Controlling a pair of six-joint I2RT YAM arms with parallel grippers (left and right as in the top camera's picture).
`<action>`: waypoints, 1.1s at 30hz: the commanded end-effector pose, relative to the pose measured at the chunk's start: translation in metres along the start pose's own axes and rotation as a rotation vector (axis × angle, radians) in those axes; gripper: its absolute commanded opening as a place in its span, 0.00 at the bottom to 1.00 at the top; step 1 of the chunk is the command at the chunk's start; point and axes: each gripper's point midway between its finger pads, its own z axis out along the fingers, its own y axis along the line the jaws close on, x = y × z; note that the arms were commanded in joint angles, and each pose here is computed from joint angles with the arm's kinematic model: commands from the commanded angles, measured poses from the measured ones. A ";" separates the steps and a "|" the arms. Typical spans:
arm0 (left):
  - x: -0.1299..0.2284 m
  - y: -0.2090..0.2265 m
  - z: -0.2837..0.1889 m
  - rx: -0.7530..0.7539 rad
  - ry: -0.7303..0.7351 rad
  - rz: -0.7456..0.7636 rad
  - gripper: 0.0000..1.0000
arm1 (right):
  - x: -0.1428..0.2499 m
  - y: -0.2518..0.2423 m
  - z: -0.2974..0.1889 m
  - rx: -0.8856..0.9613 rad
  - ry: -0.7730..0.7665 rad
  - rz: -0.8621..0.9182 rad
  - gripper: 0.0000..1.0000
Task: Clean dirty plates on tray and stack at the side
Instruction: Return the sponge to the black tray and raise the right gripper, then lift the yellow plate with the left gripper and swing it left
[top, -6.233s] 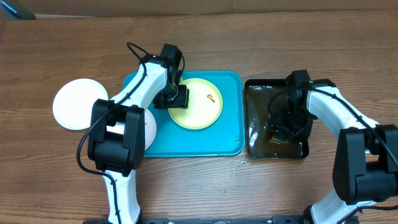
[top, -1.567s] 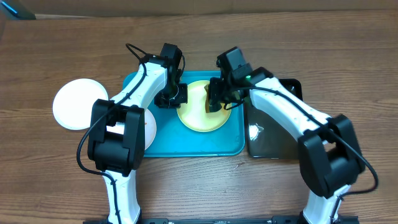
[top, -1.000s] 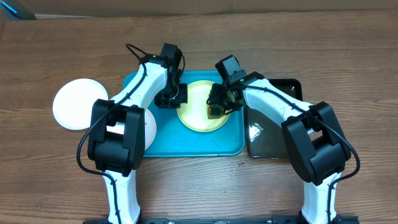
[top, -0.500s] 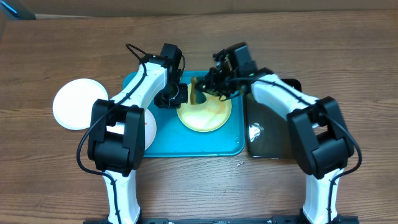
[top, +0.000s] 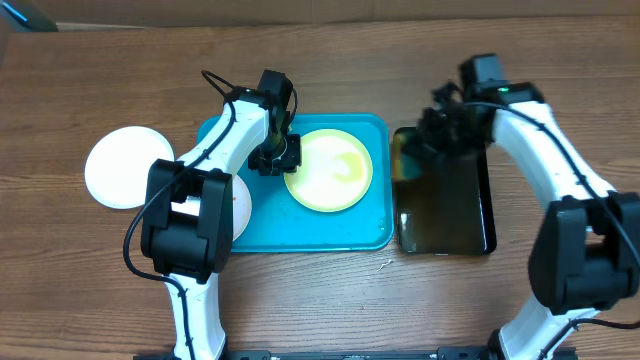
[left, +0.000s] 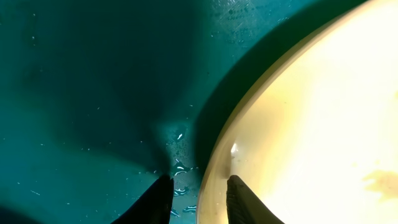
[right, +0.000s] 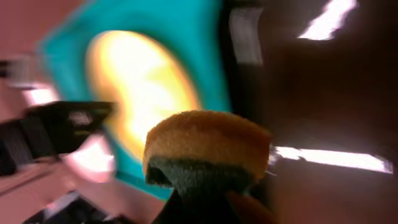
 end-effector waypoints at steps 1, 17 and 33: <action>0.001 0.001 0.003 -0.009 0.005 -0.003 0.31 | -0.005 -0.046 -0.016 0.227 -0.049 -0.051 0.04; -0.002 -0.004 0.003 0.018 -0.003 0.000 0.14 | 0.019 -0.089 0.002 0.351 0.012 -0.002 0.25; 0.004 -0.011 0.004 0.013 0.010 0.019 0.16 | -0.055 -0.116 -0.142 0.453 -0.290 0.157 1.00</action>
